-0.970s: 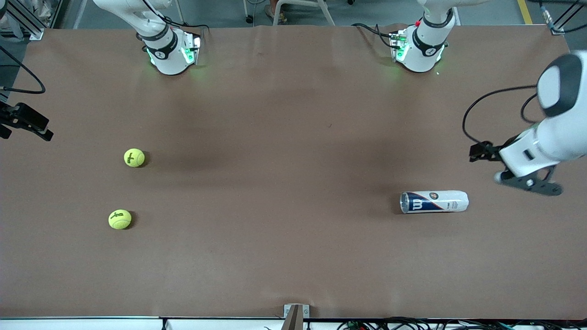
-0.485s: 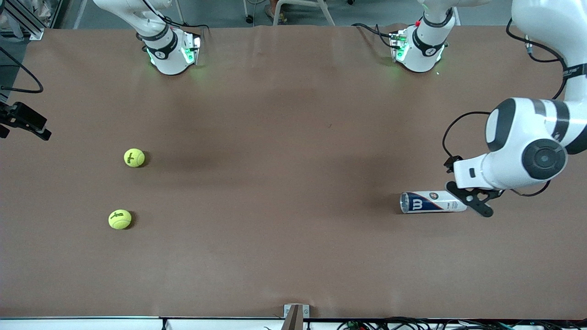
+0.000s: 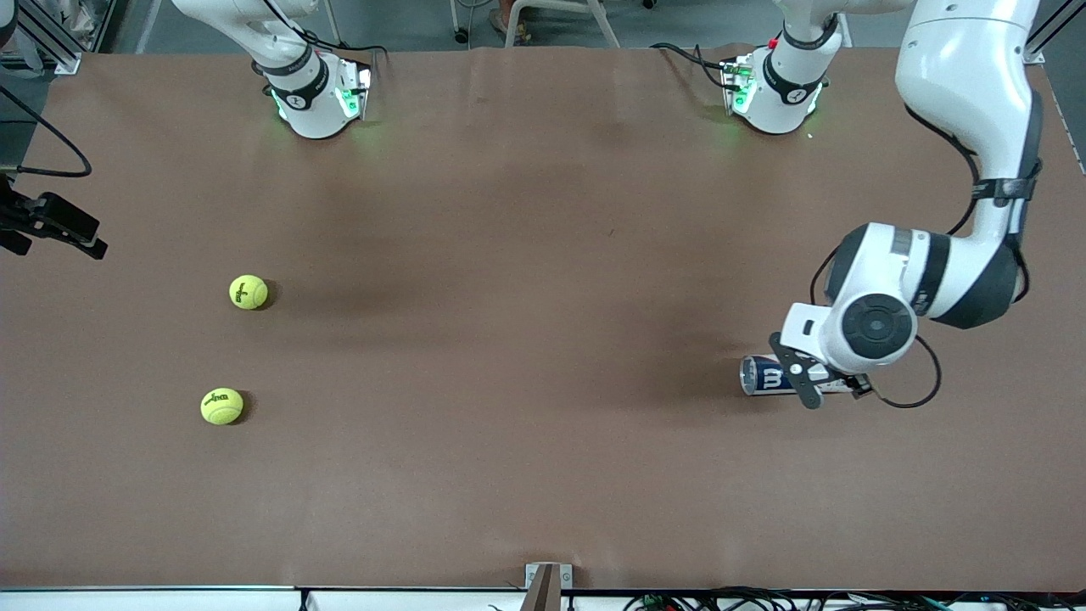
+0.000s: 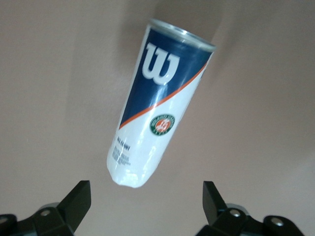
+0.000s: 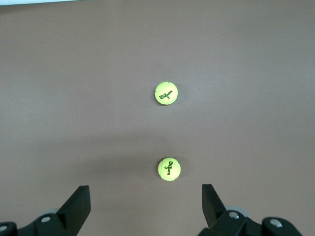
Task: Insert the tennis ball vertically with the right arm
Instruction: 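Close the left gripper around the tube's base, then lift the tube upright with the left gripper, opening facing up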
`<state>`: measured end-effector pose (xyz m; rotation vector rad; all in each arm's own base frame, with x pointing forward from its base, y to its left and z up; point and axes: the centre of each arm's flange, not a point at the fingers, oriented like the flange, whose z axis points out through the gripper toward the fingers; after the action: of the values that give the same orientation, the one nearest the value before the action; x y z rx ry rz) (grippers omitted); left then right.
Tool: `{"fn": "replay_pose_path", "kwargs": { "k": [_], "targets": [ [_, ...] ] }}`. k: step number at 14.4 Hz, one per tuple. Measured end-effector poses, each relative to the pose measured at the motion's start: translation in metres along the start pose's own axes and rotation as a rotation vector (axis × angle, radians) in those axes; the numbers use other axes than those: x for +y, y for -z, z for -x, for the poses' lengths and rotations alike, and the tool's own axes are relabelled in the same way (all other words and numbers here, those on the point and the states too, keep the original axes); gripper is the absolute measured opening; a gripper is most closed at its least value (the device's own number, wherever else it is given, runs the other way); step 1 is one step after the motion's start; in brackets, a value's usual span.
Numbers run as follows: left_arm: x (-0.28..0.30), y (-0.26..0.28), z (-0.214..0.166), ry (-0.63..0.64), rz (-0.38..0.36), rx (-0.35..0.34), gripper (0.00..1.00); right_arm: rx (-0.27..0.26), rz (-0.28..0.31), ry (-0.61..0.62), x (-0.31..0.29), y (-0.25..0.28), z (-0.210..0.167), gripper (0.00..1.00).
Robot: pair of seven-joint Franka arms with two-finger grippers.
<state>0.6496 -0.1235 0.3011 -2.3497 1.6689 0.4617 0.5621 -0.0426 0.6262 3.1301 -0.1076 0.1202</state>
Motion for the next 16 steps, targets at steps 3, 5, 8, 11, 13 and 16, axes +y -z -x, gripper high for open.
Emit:
{"fn": "replay_pose_path", "kwargs": {
  "k": [3, 5, 8, 11, 13, 16],
  "targets": [
    [0.005, -0.017, -0.015, -0.123, -0.002, -0.041, 1.00, -0.006, 0.001, -0.003, 0.001, -0.004, -0.002, 1.00],
    [0.007, -0.029, -0.022, -0.210, 0.011, -0.051, 1.00, -0.005, 0.002, -0.008, 0.004, -0.004, -0.002, 1.00],
    [0.005, -0.040, -0.031, -0.287, -0.019, -0.065, 1.00, -0.006, 0.003, -0.012, 0.006, -0.005, -0.002, 1.00],
    [0.003, -0.051, -0.035, -0.308, -0.030, -0.094, 1.00, -0.004, 0.003, -0.012, 0.007, -0.005, -0.003, 1.00],
    [0.002, -0.054, -0.038, -0.308, -0.034, -0.098, 1.00, 0.007, 0.003, -0.012, 0.007, -0.004, -0.004, 1.00],
    [0.008, -0.055, -0.049, -0.259, -0.058, -0.121, 1.00, 0.009, 0.003, -0.012, 0.006, -0.004, -0.005, 1.00]
  ]
}}
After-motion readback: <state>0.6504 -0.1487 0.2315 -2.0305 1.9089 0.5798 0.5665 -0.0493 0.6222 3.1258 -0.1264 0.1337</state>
